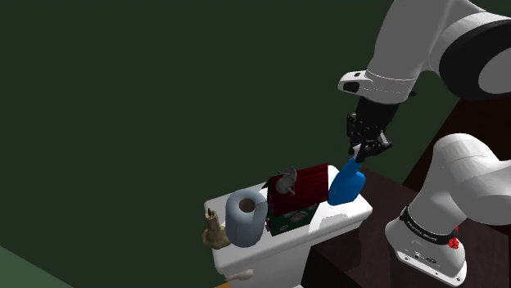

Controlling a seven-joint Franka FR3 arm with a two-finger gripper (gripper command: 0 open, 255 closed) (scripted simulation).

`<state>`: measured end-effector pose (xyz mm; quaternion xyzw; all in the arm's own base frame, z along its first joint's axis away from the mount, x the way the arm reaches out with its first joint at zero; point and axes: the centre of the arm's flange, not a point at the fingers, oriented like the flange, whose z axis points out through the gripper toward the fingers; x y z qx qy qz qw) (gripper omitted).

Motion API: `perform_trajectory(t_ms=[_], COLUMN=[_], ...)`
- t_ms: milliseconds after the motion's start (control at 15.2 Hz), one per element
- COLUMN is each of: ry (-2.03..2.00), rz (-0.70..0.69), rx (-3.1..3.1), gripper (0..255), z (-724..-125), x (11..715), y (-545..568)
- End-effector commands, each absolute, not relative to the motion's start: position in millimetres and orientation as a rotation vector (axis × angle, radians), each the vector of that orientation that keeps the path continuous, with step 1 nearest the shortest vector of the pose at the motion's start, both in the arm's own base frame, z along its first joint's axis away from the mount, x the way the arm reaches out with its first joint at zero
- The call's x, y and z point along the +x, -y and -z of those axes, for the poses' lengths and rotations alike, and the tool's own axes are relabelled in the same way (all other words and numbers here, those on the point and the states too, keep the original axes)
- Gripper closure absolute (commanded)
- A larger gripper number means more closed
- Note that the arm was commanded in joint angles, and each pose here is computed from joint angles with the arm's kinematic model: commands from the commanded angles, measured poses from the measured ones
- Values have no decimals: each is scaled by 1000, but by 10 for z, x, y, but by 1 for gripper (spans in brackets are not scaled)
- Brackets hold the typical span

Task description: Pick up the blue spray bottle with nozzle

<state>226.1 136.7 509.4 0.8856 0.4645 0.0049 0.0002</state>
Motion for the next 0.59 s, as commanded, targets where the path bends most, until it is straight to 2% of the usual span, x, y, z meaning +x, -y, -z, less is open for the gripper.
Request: perform_trajectory(t_ms=[0, 528], ry=[-1459, -1459], rz=[-15, -15], rx=[2782, 2782], gripper=[255, 255], z=[-5200, -5622], x=[2263, 2263], y=[-1368, -1368])
